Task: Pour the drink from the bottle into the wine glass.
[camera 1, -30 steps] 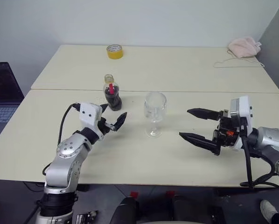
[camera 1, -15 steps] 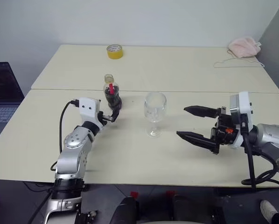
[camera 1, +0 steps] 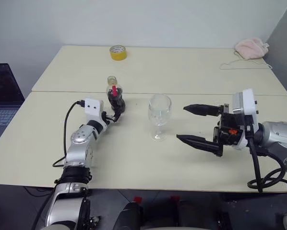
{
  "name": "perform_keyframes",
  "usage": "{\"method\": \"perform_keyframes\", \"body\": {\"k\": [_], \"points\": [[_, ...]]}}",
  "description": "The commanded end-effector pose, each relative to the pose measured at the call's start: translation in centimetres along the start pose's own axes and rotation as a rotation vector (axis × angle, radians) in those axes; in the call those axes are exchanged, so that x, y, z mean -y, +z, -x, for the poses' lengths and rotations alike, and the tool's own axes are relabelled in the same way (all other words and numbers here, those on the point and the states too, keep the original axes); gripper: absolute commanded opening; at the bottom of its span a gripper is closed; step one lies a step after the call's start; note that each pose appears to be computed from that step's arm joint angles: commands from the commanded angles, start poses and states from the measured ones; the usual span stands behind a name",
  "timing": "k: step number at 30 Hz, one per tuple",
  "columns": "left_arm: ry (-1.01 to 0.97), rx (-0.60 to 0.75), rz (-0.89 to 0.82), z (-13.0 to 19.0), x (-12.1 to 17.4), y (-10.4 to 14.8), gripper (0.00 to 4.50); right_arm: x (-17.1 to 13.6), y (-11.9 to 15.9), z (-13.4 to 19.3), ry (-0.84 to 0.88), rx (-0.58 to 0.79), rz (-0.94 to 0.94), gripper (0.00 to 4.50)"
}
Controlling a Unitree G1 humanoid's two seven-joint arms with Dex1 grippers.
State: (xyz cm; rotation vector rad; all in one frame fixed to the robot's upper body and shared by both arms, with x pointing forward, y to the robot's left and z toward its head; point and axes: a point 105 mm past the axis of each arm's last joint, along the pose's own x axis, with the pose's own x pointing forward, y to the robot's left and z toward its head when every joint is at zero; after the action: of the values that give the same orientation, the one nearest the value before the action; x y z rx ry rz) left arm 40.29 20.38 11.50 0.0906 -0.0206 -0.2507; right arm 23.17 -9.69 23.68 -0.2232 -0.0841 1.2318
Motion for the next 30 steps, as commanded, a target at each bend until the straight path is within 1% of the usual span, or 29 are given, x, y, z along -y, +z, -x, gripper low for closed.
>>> {"method": "perform_keyframes", "body": {"k": [1,13,18,21,28,30], "points": [[-0.02,0.051,-0.034,-0.5,0.0,1.5,4.5,-0.5,1.0,-0.1,0.023,0.015,0.05,4.49],[-0.092,0.101,-0.018,-2.9,1.7,3.3,4.5,-0.6,1.0,-0.4,0.024,0.021,0.045,4.49],[-0.099,0.102,-0.008,-3.4,2.0,3.4,4.5,-0.5,1.1,-0.5,0.019,0.026,0.042,4.49],[-0.103,0.114,0.01,-3.7,2.2,3.7,3.88,-0.5,1.1,-0.6,0.012,0.031,0.039,4.5],[-0.129,0.147,0.063,-3.6,2.4,4.9,1.63,-0.3,1.1,-0.7,-0.005,0.041,0.036,4.5],[-0.14,0.15,0.064,-3.4,2.5,5.2,1.28,-0.2,1.1,-0.7,-0.009,0.042,0.037,4.5]]}}
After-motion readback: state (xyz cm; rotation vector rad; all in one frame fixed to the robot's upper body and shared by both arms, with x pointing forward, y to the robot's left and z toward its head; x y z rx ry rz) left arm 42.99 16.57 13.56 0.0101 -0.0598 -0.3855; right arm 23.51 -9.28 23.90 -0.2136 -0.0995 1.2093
